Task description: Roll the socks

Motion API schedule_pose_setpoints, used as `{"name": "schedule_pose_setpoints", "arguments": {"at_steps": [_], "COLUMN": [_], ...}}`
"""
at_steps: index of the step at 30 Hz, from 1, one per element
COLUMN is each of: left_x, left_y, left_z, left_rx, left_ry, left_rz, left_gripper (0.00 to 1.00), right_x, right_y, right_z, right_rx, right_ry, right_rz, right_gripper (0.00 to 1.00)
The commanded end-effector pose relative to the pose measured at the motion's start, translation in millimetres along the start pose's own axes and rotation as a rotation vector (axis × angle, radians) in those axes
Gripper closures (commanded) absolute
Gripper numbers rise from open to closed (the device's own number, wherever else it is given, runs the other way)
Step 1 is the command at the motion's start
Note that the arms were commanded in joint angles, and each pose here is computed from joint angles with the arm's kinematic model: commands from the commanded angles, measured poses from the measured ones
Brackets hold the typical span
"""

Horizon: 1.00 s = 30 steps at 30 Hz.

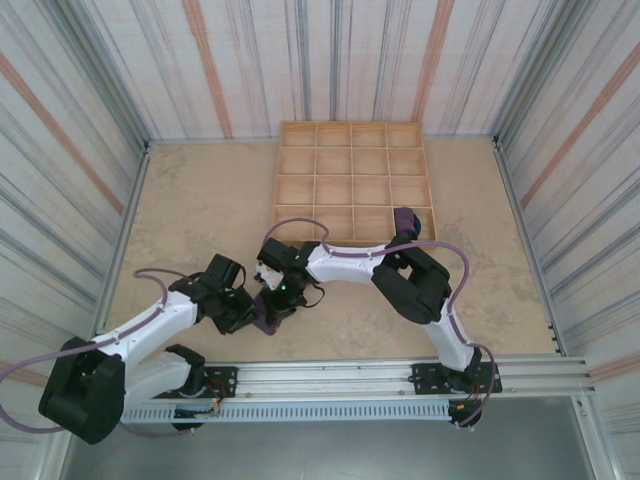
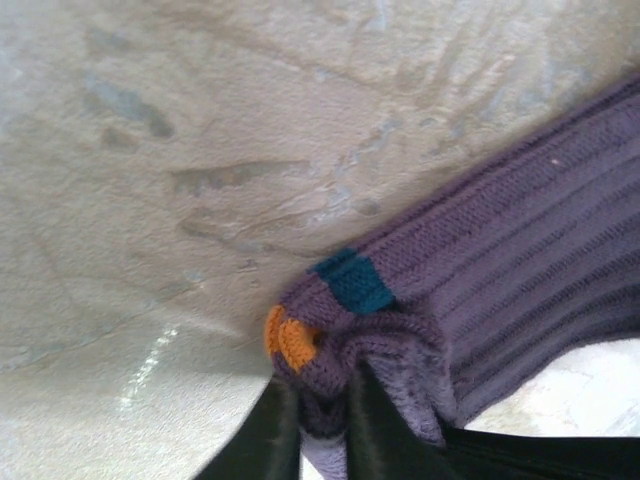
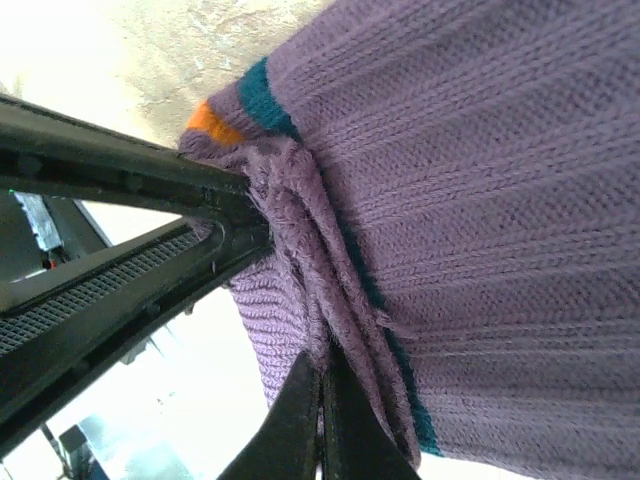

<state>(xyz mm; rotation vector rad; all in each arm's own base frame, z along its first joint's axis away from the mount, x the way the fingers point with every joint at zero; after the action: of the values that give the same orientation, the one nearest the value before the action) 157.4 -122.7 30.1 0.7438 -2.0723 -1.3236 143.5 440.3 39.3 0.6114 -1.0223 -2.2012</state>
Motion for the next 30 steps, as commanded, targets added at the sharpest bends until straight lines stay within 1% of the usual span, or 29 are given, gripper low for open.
{"name": "schedule_pose_setpoints", "arguments": {"at_steps": [1,3,4,7,9,10,13,15,17,18,22,26,30], "left_x": [-9.3,-7.9,-6.3,-2.7,1.3,3.6,10.3,15.4,20.2,23.1,31.6,34.9,36.2], "left_y": [-2.3,0.4,2.1,5.7,8.0,8.4,10.8,10.0,8.3,7.1,0.5,-3.3,-3.2], "left_z": [14.7,12.6,11.1,6.8,2.4,0.8,-8.5,-16.4,-23.3,-26.6,-32.4,-31.4,-28.1], "left_rx": [-0.071,-0.069,-0.065,-0.042,-0.020,-0.014,0.006,0.022,0.025,0.020,0.001,-0.024,-0.018], "left_ry": [-0.009,-0.016,-0.018,-0.021,-0.018,-0.018,-0.030,-0.041,-0.054,-0.060,-0.052,-0.027,0.009], "left_rz": [-0.038,-0.029,-0.022,-0.007,0.005,0.012,0.026,0.032,0.038,0.047,0.074,0.085,0.080], "left_gripper": [0.94,1.00,1.00,1.00,1.00,1.00,1.00,1.00,1.00,1.00,1.00,1.00,1.00], "right_x": [-0.8,-2.2,-3.7,-5.6,-6.5,-6.5,-4.4,0.1,3.7,5.8,16.0,28.5,36.9], "right_y": [16.4,23.2,28.3,41.2,51.6,55.8,71.1,77.5,83.4,85.0,86.7,78.1,66.7], "right_z": [3.8,3.4,5.5,6.1,6.0,5.7,6.7,8.1,9.6,9.3,18.6,25.8,29.0], "right_rx": [0.010,0.030,0.035,0.070,0.104,0.126,0.216,0.290,0.355,0.386,0.476,0.562,0.665], "right_ry": [0.011,0.030,0.049,0.085,0.118,0.136,0.208,0.273,0.327,0.354,0.495,0.647,0.787], "right_rz": [-0.043,-0.072,-0.095,-0.159,-0.211,-0.234,-0.310,-0.347,-0.382,-0.399,-0.454,-0.488,-0.512], "right_gripper": [0.91,0.89,0.84,0.78,0.68,0.67,0.56,0.54,0.46,0.43,0.43,0.46,0.47]}}
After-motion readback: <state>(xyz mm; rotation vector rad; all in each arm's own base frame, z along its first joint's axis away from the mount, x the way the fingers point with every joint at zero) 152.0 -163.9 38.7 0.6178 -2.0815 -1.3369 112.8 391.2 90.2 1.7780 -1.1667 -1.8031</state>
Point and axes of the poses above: each hand's point on the last joint's axis, 136 mm out from that joint toward the fingers, its own y axis back along the fingers, its own z axis along the line the jaws close on, x = y × z, the point moved 1 cm from there along y, back along the fingers, and after that the axes turned 13 degrees about y, right-handed, at the moved point
